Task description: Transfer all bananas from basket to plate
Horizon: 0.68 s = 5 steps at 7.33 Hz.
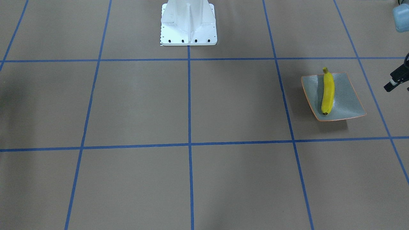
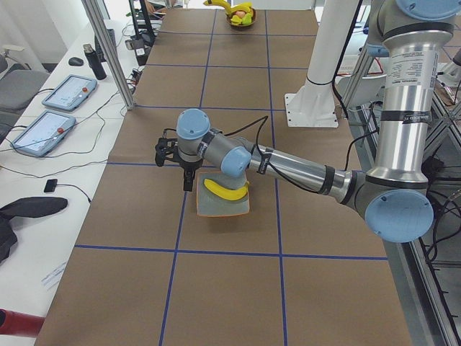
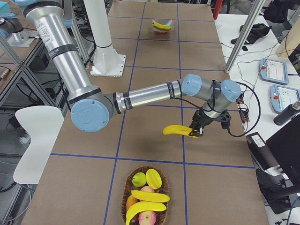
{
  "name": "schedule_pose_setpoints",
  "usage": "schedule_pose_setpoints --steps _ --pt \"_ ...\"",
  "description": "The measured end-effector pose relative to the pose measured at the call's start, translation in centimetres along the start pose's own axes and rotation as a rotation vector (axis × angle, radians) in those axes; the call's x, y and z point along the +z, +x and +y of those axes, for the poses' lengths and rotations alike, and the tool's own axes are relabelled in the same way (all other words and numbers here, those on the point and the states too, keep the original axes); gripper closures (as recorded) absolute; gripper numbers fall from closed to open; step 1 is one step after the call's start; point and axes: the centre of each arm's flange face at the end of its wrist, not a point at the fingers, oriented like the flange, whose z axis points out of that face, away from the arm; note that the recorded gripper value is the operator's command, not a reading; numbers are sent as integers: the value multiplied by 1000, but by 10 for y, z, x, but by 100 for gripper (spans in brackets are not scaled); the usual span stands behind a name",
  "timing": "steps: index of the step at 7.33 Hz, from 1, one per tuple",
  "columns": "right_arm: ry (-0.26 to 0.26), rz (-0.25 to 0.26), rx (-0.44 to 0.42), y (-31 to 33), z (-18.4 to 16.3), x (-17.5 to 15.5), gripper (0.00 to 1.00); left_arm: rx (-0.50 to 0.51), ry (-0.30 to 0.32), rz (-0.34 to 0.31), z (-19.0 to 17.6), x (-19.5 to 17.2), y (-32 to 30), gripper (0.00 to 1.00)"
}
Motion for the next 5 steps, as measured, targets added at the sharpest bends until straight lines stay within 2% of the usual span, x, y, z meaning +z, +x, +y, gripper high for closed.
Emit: schedule_pose_setpoints --steps 2,5 --pt "24 -105 129 -65 12 -12 100 -83 -5 20 -10 6 32 0" --pt "58 -177 254 -158 38 -12 100 -194 -32 57 -24 23 97 0"
